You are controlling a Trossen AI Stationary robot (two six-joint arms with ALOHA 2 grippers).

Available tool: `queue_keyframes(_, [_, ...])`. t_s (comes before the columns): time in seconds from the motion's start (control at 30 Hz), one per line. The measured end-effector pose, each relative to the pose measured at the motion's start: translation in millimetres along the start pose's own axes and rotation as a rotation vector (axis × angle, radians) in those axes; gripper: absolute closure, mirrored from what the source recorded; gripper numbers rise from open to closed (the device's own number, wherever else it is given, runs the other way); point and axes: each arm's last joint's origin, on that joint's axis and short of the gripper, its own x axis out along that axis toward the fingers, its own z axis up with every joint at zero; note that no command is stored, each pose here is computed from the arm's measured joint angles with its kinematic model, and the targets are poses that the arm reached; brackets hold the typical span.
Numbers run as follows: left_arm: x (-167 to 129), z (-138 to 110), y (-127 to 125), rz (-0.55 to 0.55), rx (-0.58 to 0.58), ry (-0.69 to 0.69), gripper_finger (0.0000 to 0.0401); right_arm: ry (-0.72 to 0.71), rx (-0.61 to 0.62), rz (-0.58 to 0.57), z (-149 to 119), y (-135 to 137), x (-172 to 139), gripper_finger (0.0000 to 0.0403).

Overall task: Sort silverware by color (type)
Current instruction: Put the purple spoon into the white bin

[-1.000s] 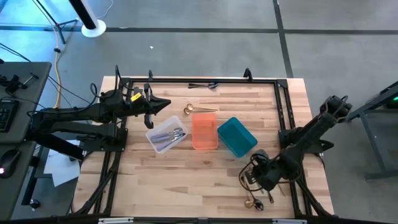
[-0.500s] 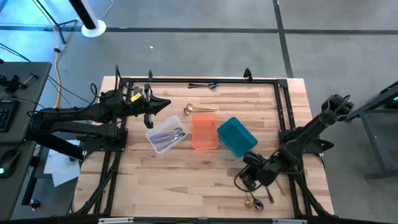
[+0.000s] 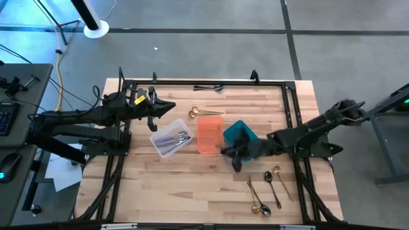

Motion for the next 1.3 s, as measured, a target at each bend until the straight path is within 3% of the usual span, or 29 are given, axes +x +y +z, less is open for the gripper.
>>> queue_keyframes(0.27, [0.0,-0.2,-0.1,-0.001,-0.001,0.002,0.0401,-0.233,-0.110,0.117,48.1,-18.8,9.2,0.0403])
queue_keyframes(0.53, [1.3,-3.0,-4.2,-0.052,-0.004,0.027,0.0401,-0.367,-0.181,0.177,74.2,-31.2,8.6,0.0403])
queue_keyframes(0.67, [3.6,-5.6,-6.6,-0.133,-0.006,0.056,0.0401,-0.393,-0.214,0.155,92.5,-29.1,5.3,0.0403])
queue_keyframes(0.97, [14.9,-13.7,-6.7,-0.181,0.040,0.092,0.0401,-0.313,-0.213,0.043,133.1,-34.1,-5.1,0.0403])
queue_keyframes(1.3, [29.2,-22.5,-5.9,-0.175,-0.005,0.104,0.0401,-0.313,-0.219,0.118,142.0,-40.4,-6.6,0.0403])
